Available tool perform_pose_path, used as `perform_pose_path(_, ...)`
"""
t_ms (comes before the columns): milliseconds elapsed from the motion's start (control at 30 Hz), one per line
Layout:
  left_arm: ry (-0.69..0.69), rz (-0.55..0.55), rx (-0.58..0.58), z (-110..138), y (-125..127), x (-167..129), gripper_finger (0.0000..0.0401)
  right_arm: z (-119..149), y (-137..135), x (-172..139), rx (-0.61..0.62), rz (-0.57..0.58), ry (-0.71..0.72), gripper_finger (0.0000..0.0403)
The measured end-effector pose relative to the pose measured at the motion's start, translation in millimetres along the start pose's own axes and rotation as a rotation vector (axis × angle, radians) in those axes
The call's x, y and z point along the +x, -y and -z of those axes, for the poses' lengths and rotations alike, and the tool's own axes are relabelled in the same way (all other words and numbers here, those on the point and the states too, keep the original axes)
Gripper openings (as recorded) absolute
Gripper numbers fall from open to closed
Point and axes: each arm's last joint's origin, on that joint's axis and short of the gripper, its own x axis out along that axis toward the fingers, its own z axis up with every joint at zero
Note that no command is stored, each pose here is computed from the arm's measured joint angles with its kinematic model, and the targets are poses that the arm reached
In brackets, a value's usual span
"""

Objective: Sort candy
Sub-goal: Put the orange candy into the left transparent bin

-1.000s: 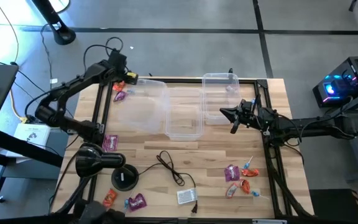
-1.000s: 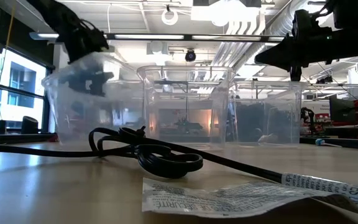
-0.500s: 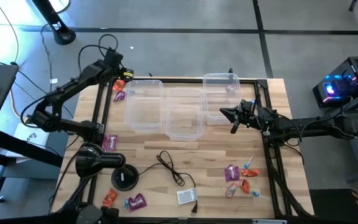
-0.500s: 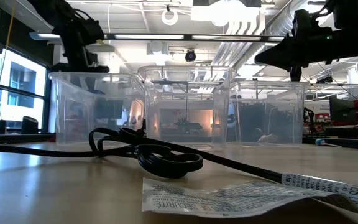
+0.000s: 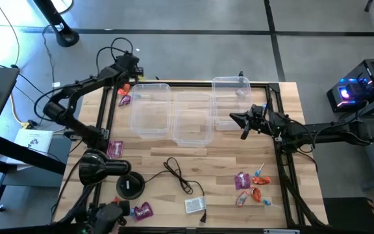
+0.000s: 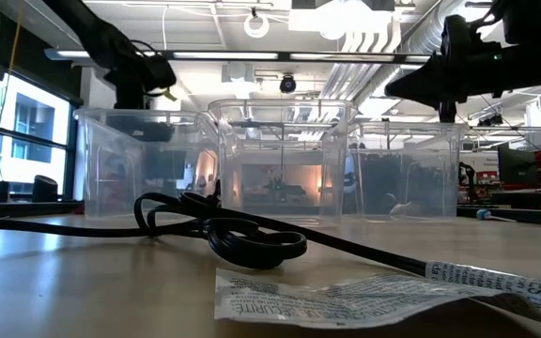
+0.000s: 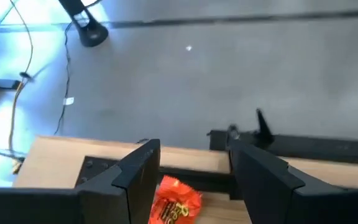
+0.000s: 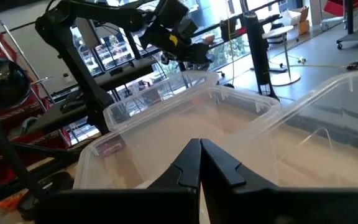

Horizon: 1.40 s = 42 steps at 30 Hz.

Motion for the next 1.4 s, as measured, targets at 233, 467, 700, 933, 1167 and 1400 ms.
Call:
perform_pose_path(233,-0.017,-0.180,0.034,13,5,19,0.0190,3,1,0,0.023,0.013,-0.031,0.0000)
perform_pose_path(467,-0.114,-0.102,-0.010,24,13,41,0.0190,3,1,0,0.032,0.014,-0.033,0.0000)
perform_pose_path(700,-0.234,-0.026,0.034,38,21,59,0.0190,5,2,0,0.039,0.019,-0.046,0.0000)
perform_pose_path(933,-0.340,0.054,0.099,46,22,67,0.0189,6,2,0,0.053,0.029,-0.063,0.0000)
perform_pose_path(1167,-0.440,0.228,0.133,52,26,65,0.0189,7,3,0,0.052,0.031,-0.065,0.0000)
perform_pose_path(1400,-0.426,0.236,0.134,52,30,63,0.0189,7,3,0,0.052,0.039,-0.062,0.0000)
